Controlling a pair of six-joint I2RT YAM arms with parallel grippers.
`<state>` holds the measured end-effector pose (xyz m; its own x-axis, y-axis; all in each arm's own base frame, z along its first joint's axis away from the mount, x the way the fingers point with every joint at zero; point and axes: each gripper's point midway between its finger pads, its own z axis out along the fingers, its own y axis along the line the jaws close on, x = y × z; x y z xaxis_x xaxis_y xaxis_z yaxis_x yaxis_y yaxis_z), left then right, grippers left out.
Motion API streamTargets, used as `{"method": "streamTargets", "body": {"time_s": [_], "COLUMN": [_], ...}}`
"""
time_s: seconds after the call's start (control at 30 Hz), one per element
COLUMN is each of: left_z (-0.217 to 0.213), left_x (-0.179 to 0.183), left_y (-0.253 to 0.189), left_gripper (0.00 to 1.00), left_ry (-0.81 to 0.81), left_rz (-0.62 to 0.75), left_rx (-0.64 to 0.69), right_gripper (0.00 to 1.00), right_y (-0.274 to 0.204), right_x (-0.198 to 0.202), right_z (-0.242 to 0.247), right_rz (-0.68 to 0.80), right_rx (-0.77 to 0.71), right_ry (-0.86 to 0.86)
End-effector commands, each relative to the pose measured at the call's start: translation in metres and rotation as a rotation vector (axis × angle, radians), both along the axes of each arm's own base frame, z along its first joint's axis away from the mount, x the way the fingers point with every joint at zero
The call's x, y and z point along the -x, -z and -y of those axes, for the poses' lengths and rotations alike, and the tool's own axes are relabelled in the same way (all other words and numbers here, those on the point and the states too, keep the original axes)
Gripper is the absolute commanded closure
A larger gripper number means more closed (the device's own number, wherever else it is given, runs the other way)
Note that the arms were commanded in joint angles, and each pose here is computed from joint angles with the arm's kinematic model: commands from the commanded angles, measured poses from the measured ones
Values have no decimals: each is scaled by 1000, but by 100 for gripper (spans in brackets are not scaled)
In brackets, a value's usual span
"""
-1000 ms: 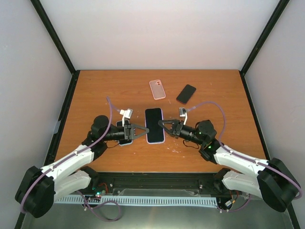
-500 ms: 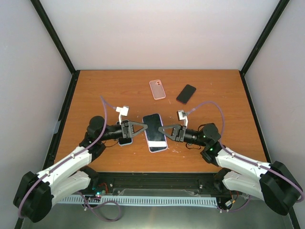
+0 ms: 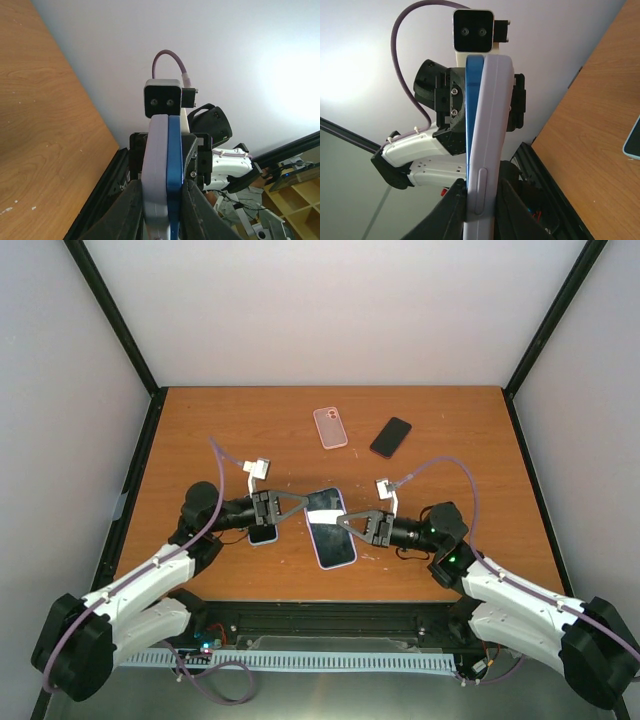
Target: Put the phone into the phone case
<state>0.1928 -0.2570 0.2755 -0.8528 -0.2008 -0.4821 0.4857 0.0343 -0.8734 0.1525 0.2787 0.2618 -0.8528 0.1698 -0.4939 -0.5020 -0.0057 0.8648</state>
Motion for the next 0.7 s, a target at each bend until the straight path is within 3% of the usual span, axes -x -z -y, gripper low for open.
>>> {"method": "streamTargets", "body": {"time_s": [0.0,0.17,0.23,0.3,0.4,0.53,0.6,0.67], "left_z": [-1,0,0,0,0,-1,-1,-1], "left_x": [1,6,7,8,9,13,12,11], "left_y": [-13,-11,-12,-13,-15,-17,-14,-11], "left_gripper": [100,100,100,99,82,65,64,70], "left_ry": [19,44,48,52,57,68,61,54], "left_rz": [81,120,139,141,119,98,92,87], "left_rx": [11,-33,-51,-58,-57,-32,-35,-39], "right_gripper": [79,71,72,78,86,87,87,87], "right_y": [-26,-28,-30,-35,-41,-53,-56,-55], "right_x": [2,-4,-7,-7,-6,-4,-3,-3], "right_z": [0,1,0,0,0,8,9,8], "right_rz": [69,43,32,41,43,57,68,65], "right_rx": [-36,-46,-51,-66,-93,-149,-152,-146], "right_ry": [-1,28,38,35,33,53,57,54]}}
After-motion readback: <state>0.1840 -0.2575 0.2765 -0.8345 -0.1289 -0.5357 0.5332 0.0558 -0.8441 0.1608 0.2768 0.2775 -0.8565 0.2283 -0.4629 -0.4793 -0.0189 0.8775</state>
